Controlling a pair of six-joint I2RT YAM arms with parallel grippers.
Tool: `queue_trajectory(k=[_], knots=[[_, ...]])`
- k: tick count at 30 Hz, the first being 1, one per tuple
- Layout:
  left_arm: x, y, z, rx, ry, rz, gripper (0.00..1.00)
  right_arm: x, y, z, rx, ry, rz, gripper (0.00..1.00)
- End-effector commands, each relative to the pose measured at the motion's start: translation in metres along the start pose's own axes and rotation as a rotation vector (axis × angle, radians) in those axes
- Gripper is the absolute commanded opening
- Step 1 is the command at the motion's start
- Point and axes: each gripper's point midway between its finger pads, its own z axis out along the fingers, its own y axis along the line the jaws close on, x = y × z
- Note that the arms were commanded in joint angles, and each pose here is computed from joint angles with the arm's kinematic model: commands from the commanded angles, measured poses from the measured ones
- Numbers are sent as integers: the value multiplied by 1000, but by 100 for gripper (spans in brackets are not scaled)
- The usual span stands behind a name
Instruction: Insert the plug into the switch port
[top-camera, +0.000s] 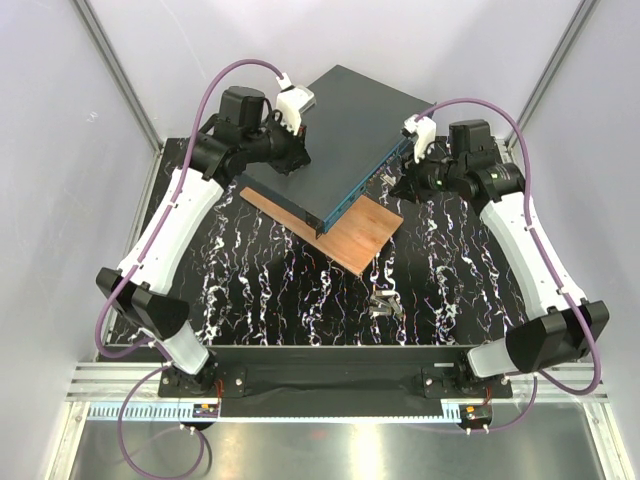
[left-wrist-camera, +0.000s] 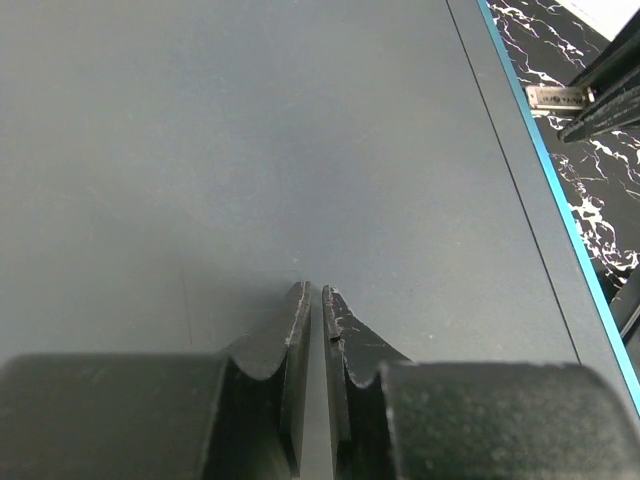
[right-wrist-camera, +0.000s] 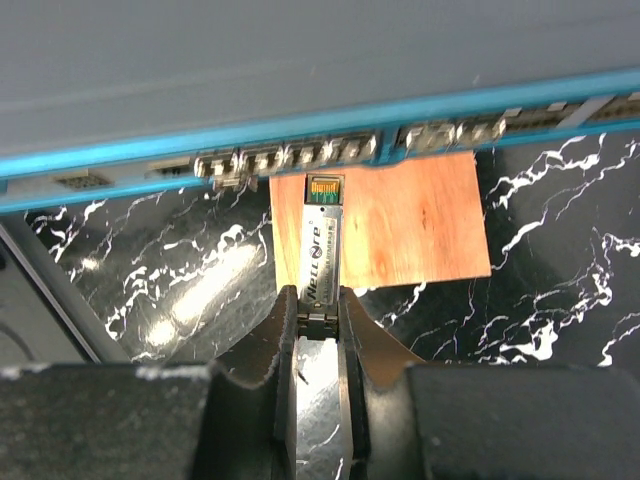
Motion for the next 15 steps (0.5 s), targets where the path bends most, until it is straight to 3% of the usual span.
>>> queue_trajectory(k=[1, 15], knots=[[-24, 3, -7, -28, -68, 43, 14, -24, 5, -1, -23, -53, -2, 0], [-23, 2, -7, -27, -70, 39, 12, -25, 28, 1, -70, -36, -1, 0]])
